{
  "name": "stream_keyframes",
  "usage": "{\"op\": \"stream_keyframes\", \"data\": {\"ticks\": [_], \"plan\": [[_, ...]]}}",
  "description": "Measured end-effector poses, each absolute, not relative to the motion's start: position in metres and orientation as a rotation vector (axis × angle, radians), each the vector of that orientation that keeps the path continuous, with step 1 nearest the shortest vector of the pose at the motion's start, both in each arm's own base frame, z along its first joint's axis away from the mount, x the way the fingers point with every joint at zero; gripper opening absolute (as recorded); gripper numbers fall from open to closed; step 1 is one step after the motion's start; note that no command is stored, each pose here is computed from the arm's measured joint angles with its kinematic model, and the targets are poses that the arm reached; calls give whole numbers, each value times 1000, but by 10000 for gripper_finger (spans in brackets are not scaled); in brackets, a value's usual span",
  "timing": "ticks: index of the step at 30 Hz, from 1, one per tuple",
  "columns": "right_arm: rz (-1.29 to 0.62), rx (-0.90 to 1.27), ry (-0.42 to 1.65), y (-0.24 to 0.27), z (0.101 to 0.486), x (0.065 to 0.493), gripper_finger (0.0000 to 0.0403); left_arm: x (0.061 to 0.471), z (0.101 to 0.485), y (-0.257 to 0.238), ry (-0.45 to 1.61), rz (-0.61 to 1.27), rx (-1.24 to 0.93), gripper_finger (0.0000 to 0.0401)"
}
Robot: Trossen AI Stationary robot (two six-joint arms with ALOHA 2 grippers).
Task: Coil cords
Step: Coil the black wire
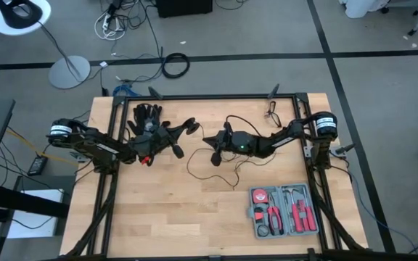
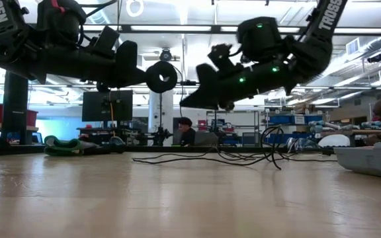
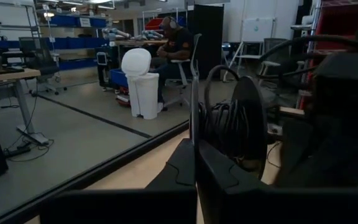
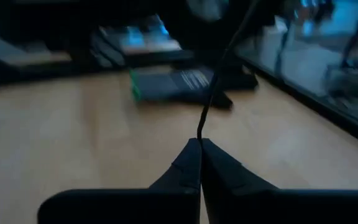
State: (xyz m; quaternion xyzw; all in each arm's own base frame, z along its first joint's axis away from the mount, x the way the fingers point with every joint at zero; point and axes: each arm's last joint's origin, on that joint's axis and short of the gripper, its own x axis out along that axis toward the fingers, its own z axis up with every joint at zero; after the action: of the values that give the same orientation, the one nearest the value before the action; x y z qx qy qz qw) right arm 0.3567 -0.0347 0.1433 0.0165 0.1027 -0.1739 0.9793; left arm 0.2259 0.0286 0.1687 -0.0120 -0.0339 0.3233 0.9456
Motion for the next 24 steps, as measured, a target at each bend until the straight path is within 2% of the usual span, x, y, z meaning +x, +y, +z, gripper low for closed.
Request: {"op": "stream_keyframes", "data": {"ticks": [5,9,16,24], "plan": [[-446,68,391,-47,141,365,1,226,170,28,-87,654,-34,0],[-481,84,396,-56,143,366,1,226,172,28,-108,621,-39,0],[-331,194,389,-56,147,371,0,226,176,28,-157,616,-74,0],[-234,126,336,-46,169,389,0,248,174,29,-78,633,-55,0]]}}
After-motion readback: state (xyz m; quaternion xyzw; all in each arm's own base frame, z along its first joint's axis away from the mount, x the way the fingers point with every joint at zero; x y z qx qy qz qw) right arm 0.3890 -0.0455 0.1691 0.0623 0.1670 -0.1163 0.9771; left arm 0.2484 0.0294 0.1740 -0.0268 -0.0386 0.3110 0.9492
